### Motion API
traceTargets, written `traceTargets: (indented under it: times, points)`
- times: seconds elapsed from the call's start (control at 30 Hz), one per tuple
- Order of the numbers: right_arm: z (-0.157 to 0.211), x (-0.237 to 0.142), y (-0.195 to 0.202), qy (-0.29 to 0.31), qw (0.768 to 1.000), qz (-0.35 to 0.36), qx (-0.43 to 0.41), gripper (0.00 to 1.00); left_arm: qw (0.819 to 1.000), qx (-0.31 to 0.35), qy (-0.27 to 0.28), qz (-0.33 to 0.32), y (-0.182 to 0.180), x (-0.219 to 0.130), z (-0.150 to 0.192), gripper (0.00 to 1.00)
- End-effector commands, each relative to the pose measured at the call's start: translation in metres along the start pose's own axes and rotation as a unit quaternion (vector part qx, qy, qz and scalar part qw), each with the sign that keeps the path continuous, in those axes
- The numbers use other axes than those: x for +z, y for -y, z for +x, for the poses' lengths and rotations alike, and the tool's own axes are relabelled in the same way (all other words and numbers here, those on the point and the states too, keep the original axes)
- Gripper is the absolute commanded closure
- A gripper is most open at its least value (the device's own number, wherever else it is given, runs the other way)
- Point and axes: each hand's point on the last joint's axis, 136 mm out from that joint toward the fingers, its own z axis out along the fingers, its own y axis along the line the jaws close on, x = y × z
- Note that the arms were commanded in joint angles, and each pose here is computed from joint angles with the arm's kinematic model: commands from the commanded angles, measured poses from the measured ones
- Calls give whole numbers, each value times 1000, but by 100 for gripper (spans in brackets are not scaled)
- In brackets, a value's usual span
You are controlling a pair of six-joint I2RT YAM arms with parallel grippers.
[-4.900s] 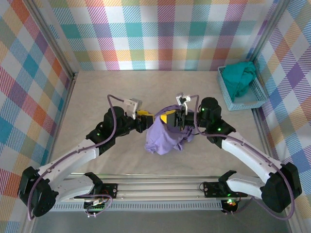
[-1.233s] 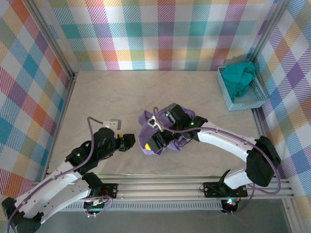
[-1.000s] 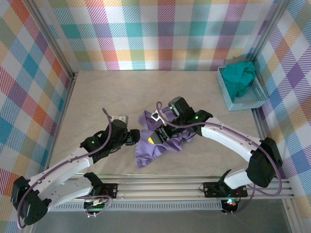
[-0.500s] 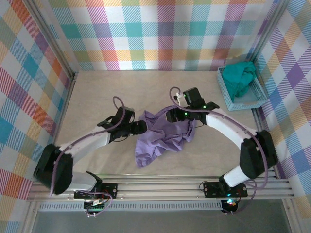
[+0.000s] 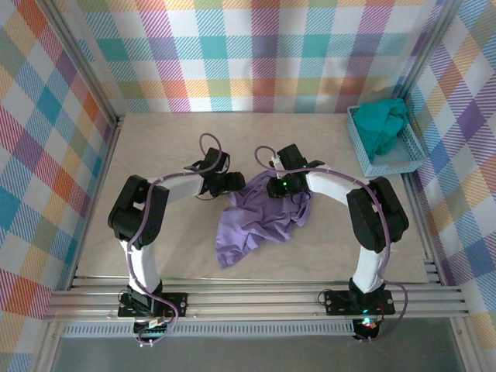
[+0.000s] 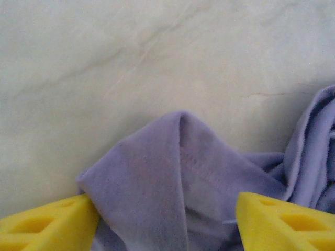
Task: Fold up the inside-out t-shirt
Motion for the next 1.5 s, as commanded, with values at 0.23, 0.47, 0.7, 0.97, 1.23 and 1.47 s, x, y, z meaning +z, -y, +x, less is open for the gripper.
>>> traceTargets:
  times: [0.23,0.47,0.7,0.97,1.23,1.47]
  points:
    - [-69,-65,-5,155,986,10,-57,100,996,57,38,60,32,0,-52,99]
    - [-114,-189,-16,324,935,39,-136,100,959,107,217,151,87,-151,-132,100]
    - [-96,-271,-38,431,881,28,-192,100,881,145,386,233,120,-320,-130,100]
    - [8,-171,7,323,944,17,-72,57,928,85,338,134,18,-257,-34,98]
    - [48,-123,-26,256,963,-41,-72,45,953,67,273,115,-14,-209,9,100]
    - [19,-116,-122,236,928,-180,-227,31,933,76,278,215,40,-249,-13,100]
